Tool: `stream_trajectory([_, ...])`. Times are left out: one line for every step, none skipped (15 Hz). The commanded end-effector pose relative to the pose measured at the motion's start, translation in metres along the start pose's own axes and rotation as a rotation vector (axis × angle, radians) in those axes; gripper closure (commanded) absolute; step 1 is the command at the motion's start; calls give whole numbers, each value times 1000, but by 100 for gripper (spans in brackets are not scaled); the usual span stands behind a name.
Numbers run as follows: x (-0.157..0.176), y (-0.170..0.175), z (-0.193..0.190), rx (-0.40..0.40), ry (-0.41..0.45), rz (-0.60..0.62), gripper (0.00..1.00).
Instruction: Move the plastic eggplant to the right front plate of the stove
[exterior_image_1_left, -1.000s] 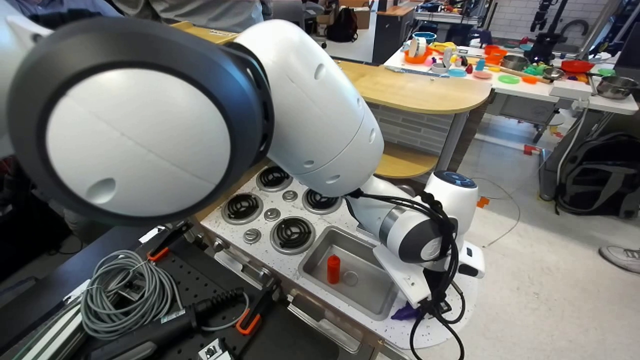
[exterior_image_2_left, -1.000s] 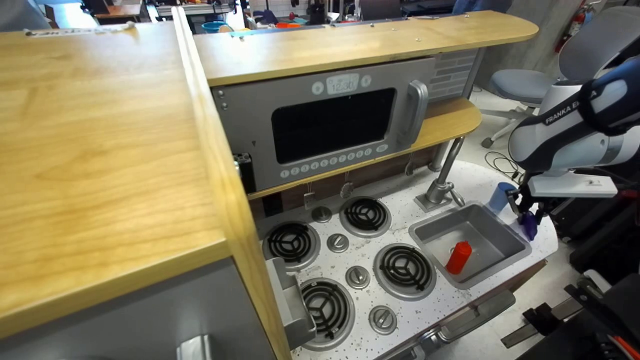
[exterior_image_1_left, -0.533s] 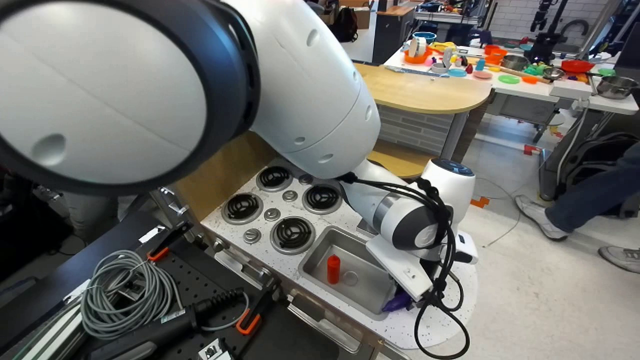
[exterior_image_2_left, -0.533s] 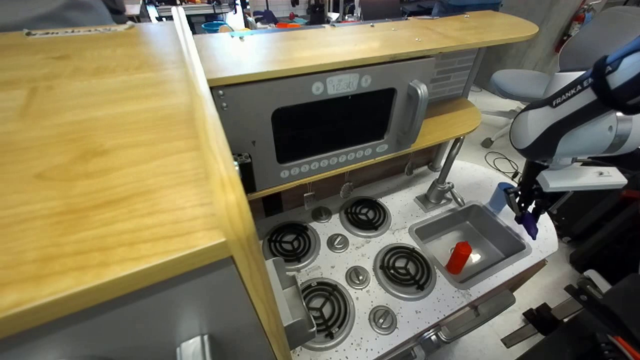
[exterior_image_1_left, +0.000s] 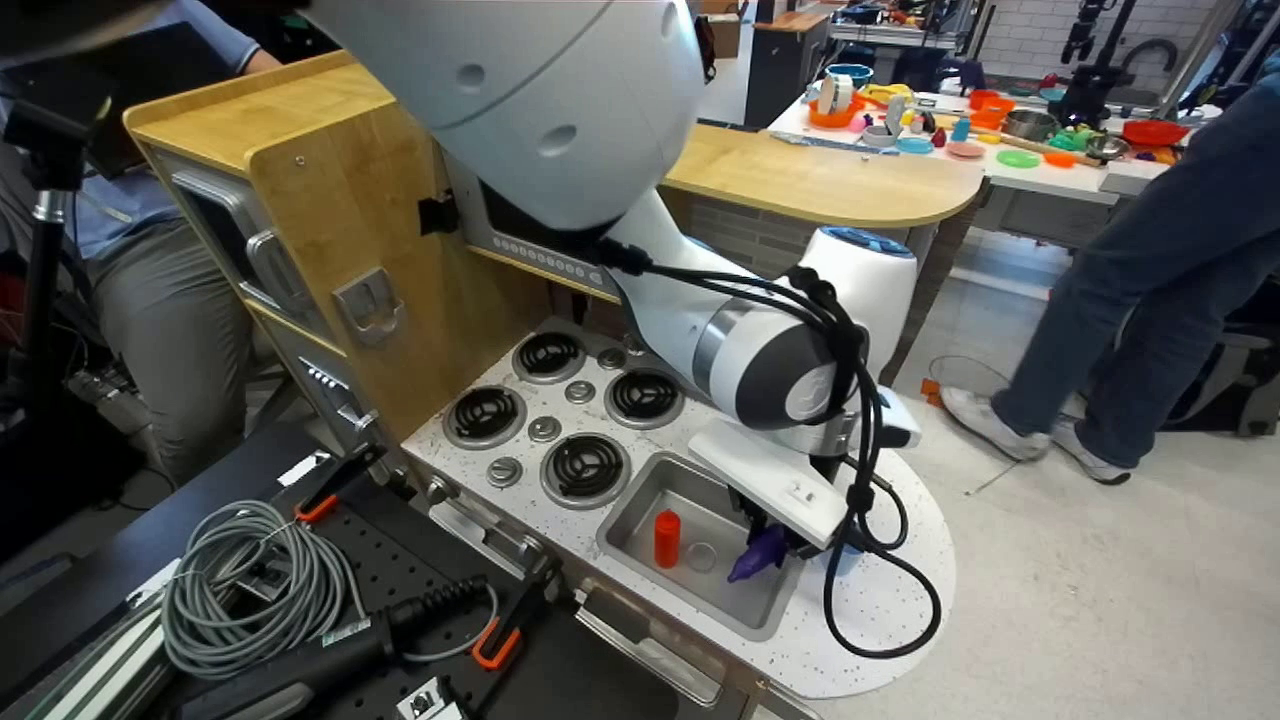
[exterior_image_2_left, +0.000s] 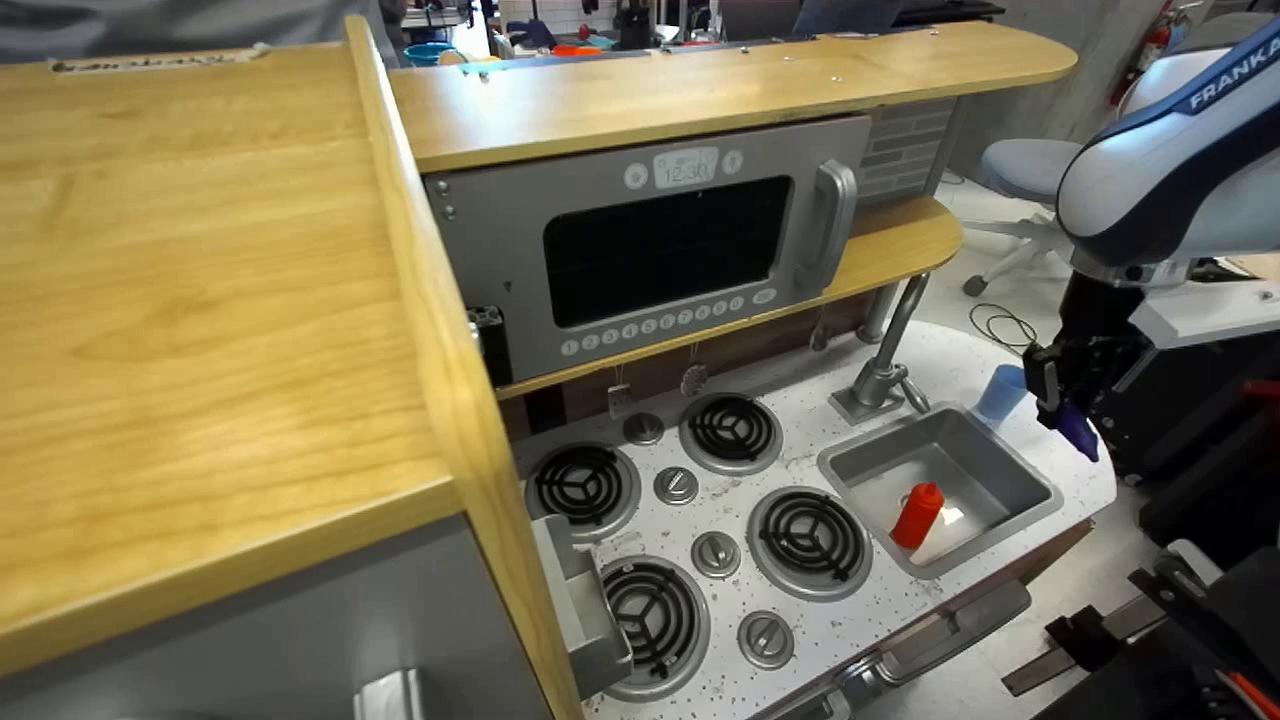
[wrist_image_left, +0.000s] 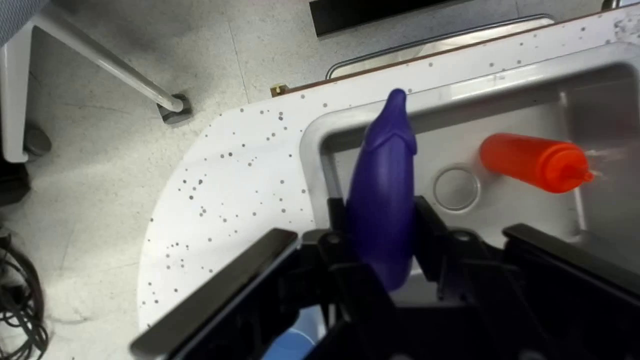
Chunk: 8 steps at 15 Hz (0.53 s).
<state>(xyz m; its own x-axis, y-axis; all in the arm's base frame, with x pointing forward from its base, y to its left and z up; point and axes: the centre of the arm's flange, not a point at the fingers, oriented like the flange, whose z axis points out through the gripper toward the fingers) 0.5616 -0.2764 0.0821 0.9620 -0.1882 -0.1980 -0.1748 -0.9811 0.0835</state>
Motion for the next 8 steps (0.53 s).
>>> stream_trajectory([-42,-38,-28,-8,67,-117,91])
stream_trajectory([-45,-50,-29,-9,88,-143,91])
stream_trajectory([-49,-63,-30,-8,106,-167,91])
stream_trajectory([-53,-76,-29,-4,126,-191,91])
stream_trajectory([-55,-90,-28,1,142,-217,91])
stream_trajectory([-58,-101,-25,7,159,-239,91])
stream_trajectory([-60,-115,-23,9,171,-263,91])
stream_trajectory([-63,-127,-19,14,181,-279,91])
